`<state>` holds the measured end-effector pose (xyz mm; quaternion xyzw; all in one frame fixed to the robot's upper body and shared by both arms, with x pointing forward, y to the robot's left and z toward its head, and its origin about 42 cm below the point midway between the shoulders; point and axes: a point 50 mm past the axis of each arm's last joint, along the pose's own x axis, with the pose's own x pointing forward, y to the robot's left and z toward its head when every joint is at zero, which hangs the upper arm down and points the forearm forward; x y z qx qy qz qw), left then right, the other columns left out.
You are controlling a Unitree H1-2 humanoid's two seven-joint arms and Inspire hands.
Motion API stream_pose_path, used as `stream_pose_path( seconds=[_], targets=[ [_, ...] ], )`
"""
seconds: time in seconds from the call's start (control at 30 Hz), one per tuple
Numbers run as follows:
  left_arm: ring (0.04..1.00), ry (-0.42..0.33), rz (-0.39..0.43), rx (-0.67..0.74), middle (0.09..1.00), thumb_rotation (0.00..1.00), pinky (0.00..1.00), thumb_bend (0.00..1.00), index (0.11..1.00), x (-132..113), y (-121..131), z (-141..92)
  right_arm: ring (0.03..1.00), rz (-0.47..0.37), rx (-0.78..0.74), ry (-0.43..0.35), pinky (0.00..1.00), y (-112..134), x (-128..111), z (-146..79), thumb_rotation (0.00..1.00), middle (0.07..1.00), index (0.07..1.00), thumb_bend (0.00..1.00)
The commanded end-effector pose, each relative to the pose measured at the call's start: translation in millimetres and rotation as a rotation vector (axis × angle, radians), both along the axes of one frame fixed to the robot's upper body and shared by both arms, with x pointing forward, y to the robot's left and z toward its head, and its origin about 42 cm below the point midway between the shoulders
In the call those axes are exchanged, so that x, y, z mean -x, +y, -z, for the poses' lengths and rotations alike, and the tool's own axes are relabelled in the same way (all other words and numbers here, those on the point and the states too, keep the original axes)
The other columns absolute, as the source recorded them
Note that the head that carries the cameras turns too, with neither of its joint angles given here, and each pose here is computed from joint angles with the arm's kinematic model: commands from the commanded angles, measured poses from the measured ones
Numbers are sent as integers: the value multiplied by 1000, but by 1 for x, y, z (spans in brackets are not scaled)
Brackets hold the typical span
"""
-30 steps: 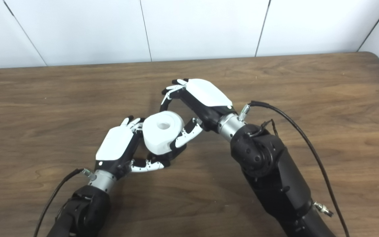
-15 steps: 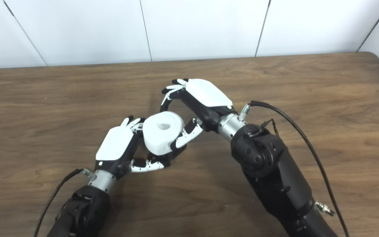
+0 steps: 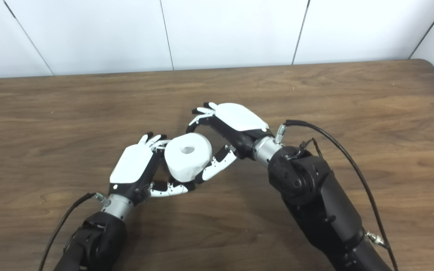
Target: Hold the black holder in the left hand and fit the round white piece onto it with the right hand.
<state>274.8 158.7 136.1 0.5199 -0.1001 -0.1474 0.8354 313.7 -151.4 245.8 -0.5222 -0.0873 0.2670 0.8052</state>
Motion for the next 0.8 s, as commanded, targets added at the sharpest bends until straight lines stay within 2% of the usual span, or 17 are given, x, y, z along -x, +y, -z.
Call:
stream_pose_path(
  seconds=[0.0,0.5,0.77],
  targets=[
    [916,33,36,-25,812,54,1000,523,486,4,-4,4,1000,-3,-16,-71,1000,1,-3,-18,332,933,751,1000],
    [914,31,37,-32,810,54,1000,523,486,2,-4,5,1000,3,-12,-80,1000,-2,-3,-17,367,951,779,1000],
    [911,28,37,-30,807,55,1000,523,486,1,-3,4,1000,15,-18,-105,1000,-15,3,-23,363,957,782,1000]
  ],
)
